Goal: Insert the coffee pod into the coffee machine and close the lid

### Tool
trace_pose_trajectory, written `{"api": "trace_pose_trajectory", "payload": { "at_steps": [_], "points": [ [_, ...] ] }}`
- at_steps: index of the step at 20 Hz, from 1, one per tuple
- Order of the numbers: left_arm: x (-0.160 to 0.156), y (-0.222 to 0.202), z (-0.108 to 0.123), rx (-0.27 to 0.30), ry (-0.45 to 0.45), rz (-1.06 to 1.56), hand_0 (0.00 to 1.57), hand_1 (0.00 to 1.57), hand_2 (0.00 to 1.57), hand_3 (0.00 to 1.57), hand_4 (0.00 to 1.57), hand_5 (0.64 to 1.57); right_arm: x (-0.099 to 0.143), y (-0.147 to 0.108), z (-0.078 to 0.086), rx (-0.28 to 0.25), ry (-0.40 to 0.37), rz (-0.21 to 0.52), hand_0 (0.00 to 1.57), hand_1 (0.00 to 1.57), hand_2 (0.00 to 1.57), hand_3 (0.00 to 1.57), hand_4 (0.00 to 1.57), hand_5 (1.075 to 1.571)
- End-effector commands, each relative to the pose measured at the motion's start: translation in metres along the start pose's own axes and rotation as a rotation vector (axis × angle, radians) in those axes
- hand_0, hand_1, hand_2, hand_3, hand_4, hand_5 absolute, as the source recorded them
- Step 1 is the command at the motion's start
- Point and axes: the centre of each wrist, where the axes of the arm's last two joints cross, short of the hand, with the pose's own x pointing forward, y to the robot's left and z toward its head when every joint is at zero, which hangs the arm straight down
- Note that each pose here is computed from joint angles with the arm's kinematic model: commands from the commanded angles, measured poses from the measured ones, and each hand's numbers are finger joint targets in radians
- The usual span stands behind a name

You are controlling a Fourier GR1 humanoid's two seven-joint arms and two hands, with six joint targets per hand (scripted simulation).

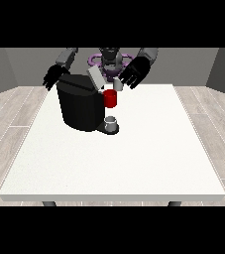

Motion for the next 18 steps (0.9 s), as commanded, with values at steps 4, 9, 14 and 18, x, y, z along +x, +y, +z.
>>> {"api": "trace_pose_trajectory", "payload": {
  "at_steps": [4,9,14,18],
  "points": [
    [0.022,-0.001,-0.010,-0.002,-0.009,-0.006,1.31,1.31,1.33,1.24,0.49,1.571,0.001,0.002,-0.003,-0.016,-0.013,-0.003,0.00,0.00,0.00,0.00,0.51,1.571],
    [0.016,-0.013,-0.009,-0.051,0.016,-0.012,1.33,1.33,1.34,1.23,0.50,1.571,0.008,0.000,-0.005,-0.009,0.029,-0.015,0.00,0.00,0.00,0.00,0.50,1.571],
    [0.016,-0.019,-0.009,-0.069,-0.032,-0.025,1.25,1.25,1.29,1.21,0.51,1.571,0.007,0.016,-0.002,-0.040,0.010,-0.017,0.00,0.00,0.00,0.00,0.51,1.571],
    [0.023,-0.018,-0.012,-0.029,-0.024,-0.016,1.18,1.18,1.26,1.19,0.50,1.571,0.009,-0.001,-0.008,-0.024,-0.035,-0.010,0.00,0.00,0.00,0.00,0.48,1.571]
  ]
}}
